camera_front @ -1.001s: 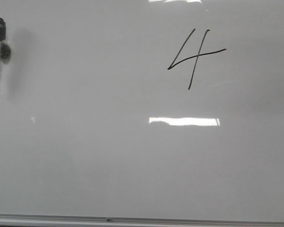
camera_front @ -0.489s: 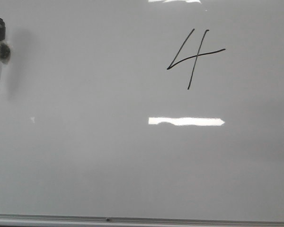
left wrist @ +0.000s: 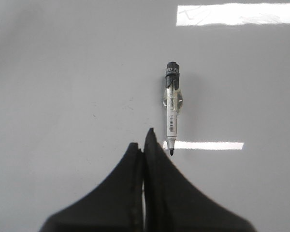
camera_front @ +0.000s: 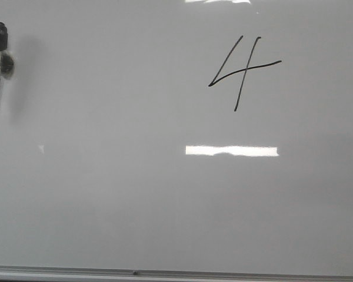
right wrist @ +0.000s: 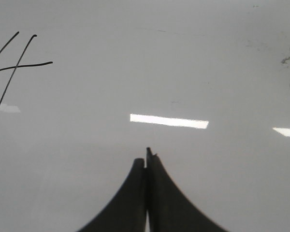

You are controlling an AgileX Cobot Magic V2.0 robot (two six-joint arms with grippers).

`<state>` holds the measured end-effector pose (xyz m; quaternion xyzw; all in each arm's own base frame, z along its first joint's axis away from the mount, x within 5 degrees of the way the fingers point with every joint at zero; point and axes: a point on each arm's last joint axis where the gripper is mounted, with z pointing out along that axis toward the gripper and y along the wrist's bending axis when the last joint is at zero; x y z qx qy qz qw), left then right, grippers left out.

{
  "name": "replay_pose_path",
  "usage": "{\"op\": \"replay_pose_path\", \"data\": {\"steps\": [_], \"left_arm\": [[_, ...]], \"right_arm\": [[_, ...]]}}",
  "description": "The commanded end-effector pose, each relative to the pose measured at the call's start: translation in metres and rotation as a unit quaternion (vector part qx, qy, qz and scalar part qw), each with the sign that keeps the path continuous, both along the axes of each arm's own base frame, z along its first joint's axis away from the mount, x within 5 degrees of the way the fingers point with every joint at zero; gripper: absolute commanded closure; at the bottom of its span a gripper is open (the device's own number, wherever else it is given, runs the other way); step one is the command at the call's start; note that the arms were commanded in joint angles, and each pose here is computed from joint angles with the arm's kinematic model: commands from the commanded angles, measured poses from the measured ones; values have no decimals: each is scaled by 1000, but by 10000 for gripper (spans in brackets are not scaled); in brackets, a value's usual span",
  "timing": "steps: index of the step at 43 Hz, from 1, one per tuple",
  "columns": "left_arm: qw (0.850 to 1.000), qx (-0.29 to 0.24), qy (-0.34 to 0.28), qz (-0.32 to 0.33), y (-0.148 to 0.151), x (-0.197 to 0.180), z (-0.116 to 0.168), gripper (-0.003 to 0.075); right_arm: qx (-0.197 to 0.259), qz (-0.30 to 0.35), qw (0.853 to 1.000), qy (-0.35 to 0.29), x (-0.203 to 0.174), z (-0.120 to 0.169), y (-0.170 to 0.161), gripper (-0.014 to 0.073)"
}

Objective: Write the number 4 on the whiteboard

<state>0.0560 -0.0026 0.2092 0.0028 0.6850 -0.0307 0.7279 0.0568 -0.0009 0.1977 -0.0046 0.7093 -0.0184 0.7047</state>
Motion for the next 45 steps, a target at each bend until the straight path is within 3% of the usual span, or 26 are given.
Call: {"op": "replay_pose_path", "data": {"steps": [1,7,45], "left_arm": [[999,-2,-46,-4,0,-2,6,741],[999,-2,-46,-4,0,-2,6,741],[999,-2,-46,-4,0,-2,6,741]], "right_arm": [[-10,-7,998,-62,-3,14,-1,664],[18,-6,997,-74,-3,16,-1,664],[18,-6,997,-77,-3,17,-1,664]]}}
